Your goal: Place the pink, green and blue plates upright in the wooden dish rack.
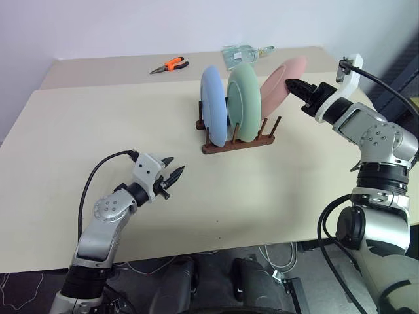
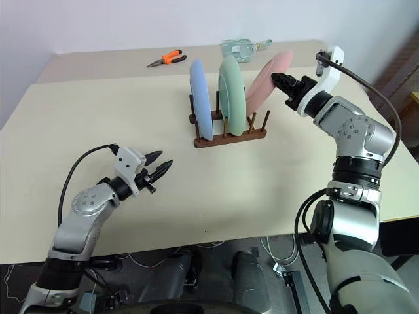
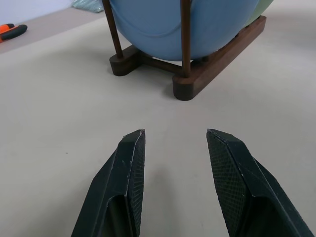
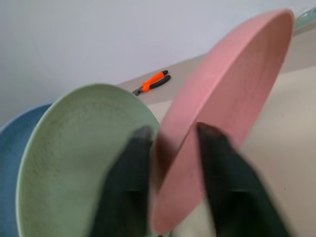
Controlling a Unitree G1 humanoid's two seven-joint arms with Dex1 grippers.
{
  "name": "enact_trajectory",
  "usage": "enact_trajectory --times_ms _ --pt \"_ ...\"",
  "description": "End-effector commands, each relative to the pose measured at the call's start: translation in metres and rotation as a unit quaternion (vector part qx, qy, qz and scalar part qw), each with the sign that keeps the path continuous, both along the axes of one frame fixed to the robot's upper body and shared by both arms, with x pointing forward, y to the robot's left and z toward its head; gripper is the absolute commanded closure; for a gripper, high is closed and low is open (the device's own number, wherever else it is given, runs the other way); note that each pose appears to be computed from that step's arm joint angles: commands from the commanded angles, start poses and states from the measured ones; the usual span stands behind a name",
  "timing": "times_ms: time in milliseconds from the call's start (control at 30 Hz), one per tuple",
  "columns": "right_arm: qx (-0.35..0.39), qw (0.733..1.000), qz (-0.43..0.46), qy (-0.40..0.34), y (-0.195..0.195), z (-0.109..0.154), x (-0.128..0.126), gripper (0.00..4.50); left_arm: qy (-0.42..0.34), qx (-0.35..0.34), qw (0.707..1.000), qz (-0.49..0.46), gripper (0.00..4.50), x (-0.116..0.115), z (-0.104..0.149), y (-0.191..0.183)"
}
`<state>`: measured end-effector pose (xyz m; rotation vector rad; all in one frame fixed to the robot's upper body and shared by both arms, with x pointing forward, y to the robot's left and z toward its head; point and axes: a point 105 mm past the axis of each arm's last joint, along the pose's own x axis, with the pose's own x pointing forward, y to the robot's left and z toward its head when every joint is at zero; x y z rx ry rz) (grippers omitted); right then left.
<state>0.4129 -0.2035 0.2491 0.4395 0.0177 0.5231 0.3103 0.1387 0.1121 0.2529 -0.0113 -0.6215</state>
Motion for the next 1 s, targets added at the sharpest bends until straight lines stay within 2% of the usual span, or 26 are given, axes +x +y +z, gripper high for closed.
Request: enact_trajectory --times_ms 33,267,300,333,367,767,1000 --pt "-0.003 0.999 0.010 -0.042 0.002 0.025 -0.005 3.46 -0.016 0.001 1.000 -0.003 2.50 -0.002 0.006 -0.002" --pt "0.002 0.999 0.016 -0.043 0.003 0.026 -0.005 3.46 -0.016 0.001 1.000 -0.003 2.50 -0.002 0.005 -0.002" --pt "0.002 0.999 0.017 -0.043 0.003 0.025 -0.005 4.01 -0.016 0.001 1.000 -0.003 2.50 -0.002 0.005 -0.002" --pt "0.002 0.999 0.017 -0.043 0.004 0.025 -0.005 4.31 -0.016 0.001 1.000 -0.003 2.50 -0.002 0.005 -0.002" --pt "0.001 0.999 0.018 -0.043 0.004 0.025 -0.005 4.41 -0.016 0.001 1.000 -0.002 2.50 -0.002 0.005 -0.002" --pt "-0.004 0.999 0.020 -0.048 0.004 0.028 -0.006 4.41 -0.015 0.002 1.000 -0.002 2.50 -0.002 0.004 -0.002" --pt "0.000 0.996 0.046 -0.076 0.007 0.044 -0.020 4.41 -0.016 0.002 1.000 -0.002 2.50 -0.003 0.004 -0.002"
